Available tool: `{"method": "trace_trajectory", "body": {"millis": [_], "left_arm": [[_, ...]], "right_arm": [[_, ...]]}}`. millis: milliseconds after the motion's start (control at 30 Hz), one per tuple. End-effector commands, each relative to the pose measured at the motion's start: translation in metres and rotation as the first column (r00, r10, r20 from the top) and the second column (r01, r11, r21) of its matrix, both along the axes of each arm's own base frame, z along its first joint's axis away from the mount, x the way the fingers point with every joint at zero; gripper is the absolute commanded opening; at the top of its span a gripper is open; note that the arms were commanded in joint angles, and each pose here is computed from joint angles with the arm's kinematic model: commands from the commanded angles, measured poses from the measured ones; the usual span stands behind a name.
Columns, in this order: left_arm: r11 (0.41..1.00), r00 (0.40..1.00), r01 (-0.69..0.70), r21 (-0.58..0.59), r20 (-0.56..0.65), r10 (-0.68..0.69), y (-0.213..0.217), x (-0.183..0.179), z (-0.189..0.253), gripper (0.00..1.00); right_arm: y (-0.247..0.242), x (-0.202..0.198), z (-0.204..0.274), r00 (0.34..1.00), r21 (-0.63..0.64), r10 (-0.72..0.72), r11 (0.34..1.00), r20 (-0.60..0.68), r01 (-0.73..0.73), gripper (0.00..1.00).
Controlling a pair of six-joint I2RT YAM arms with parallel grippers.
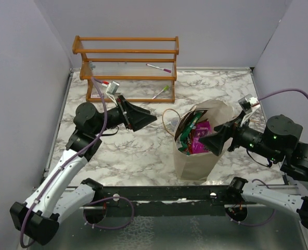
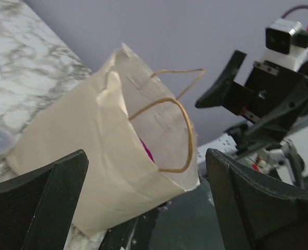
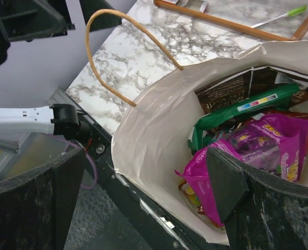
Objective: Take the snacks out of the paper bag
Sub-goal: Adjust the paper bag at the center of the board.
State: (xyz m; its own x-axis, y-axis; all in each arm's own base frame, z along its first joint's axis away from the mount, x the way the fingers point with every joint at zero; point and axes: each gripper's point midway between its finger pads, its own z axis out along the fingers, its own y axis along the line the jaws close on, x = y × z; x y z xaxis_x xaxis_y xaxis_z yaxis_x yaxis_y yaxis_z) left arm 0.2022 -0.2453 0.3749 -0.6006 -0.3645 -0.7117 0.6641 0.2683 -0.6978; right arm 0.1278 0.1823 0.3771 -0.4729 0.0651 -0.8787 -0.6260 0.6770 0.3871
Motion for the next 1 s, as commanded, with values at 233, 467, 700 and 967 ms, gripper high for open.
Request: {"method": "trace_trajectory", "body": {"millis": [233, 467, 700, 967], "left_arm": [[0.947, 0.954, 0.299, -0.114, 0.066, -0.293, -0.039, -0.030, 0.023, 0.99], [0.943, 0.951, 0.308, -0.124, 0.033, -0.306, -0.057, -0.034, 0.017, 0.91], [0.944, 0.949, 0.315, -0.099, 0.038, -0.313, -0.071, -0.037, 0.014, 0.82], [0.942, 0.952, 0.305, -0.143, 0.057, -0.300, -0.078, -0.032, 0.026, 0.55]], "right_arm": [[-0.029, -0.001, 0.016, 0.993, 0.074, -0.117, 0.991, 0.021, 0.115, 0.99], [-0.028, -0.002, 0.025, 0.993, 0.094, -0.110, 0.990, 0.039, 0.106, 0.99], [-0.028, 0.000, 0.033, 0.992, 0.099, -0.110, 0.990, 0.057, 0.104, 0.99], [-0.030, -0.001, 0.031, 0.992, 0.108, -0.119, 0.988, 0.046, 0.113, 0.99]]}}
